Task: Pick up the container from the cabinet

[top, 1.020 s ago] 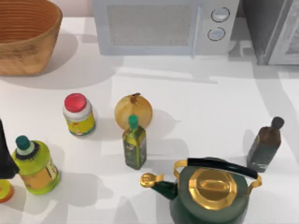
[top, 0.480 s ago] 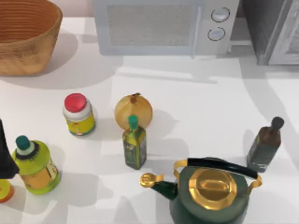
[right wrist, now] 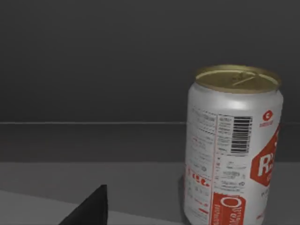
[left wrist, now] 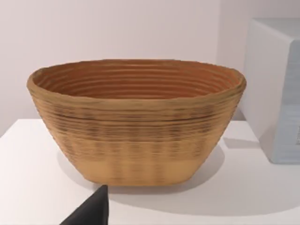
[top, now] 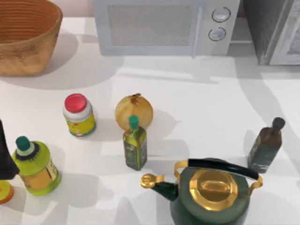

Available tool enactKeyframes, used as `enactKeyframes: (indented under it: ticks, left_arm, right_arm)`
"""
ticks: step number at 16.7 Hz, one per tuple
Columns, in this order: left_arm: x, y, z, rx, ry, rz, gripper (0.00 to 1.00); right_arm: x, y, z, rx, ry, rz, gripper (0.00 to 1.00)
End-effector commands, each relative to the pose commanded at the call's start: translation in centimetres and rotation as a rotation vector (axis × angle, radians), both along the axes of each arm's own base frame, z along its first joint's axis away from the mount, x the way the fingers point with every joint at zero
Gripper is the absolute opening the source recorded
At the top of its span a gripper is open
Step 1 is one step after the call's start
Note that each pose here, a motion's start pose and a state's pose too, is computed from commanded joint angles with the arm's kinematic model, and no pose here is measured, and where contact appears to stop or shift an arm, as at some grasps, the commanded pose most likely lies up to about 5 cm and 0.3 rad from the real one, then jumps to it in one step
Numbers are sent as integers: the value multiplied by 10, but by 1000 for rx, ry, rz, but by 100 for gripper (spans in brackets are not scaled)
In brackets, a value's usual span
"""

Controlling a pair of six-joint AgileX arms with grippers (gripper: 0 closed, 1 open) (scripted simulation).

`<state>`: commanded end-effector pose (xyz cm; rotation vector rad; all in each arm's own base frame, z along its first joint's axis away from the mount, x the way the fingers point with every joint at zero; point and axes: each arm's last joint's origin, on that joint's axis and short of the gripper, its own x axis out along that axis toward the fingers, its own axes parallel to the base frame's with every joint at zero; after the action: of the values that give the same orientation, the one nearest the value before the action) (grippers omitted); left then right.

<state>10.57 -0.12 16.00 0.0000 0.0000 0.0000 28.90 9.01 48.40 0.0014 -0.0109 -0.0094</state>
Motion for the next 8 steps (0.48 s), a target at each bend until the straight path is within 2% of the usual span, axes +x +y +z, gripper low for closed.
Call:
enactKeyframes:
  ticks: [8]
  left_arm:
    - [0,0,0,0,0,0,100]
  right_arm:
    - [56,1,-1,-1,2,1,100]
